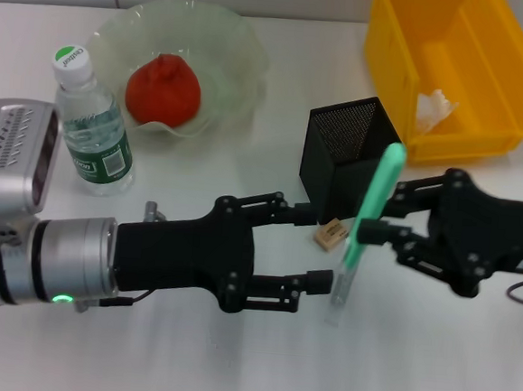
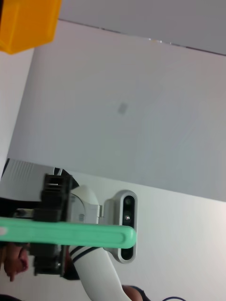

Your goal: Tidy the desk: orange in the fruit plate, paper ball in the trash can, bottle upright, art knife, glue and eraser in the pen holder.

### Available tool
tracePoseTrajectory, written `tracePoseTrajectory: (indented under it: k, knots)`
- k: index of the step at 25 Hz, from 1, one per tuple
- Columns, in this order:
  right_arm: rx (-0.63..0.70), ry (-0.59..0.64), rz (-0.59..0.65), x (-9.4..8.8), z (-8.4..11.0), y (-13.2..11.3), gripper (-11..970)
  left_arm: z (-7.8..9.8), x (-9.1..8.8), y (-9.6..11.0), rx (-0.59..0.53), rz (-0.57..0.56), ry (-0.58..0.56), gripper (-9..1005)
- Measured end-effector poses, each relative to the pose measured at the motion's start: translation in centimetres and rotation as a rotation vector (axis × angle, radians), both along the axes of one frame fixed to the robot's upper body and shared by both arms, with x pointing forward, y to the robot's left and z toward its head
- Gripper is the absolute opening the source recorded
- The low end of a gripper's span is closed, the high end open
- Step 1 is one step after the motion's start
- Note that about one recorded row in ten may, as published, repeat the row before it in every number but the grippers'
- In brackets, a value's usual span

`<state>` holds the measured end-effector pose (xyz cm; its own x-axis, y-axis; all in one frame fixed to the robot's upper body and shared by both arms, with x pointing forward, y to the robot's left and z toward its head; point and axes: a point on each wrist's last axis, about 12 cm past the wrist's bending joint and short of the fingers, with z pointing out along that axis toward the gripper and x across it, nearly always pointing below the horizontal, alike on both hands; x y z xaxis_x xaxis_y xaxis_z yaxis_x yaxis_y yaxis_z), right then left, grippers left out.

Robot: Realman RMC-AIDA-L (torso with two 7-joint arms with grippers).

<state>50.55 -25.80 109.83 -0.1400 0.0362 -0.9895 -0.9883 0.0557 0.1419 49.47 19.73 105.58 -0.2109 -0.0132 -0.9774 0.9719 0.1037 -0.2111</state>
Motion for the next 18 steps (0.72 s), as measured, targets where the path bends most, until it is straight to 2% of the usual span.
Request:
tracePoseTrajectory:
  k: [7,10,14,18]
  knots:
    - [-0.002,-0.047,-0.098,0.4,0.7,-2.4,190,-0.4,-0.4,0.9,0.013,0.034,0.008,802]
    - [-0.022,-0.076,-0.138,0.5,1.0,-3.3,190,-0.9,-0.6,2.6,0.059,0.111,-0.020,802]
    - [-0.070,-0.157,-0.170,0.7,1.3,-4.1,190,-0.9,-0.5,3.3,0.063,0.134,-0.025,802]
    - [-0.150,-0.310,-0.236,1.3,1.2,-4.6,190,-0.9,-0.6,3.0,0.055,0.128,-0.023,802]
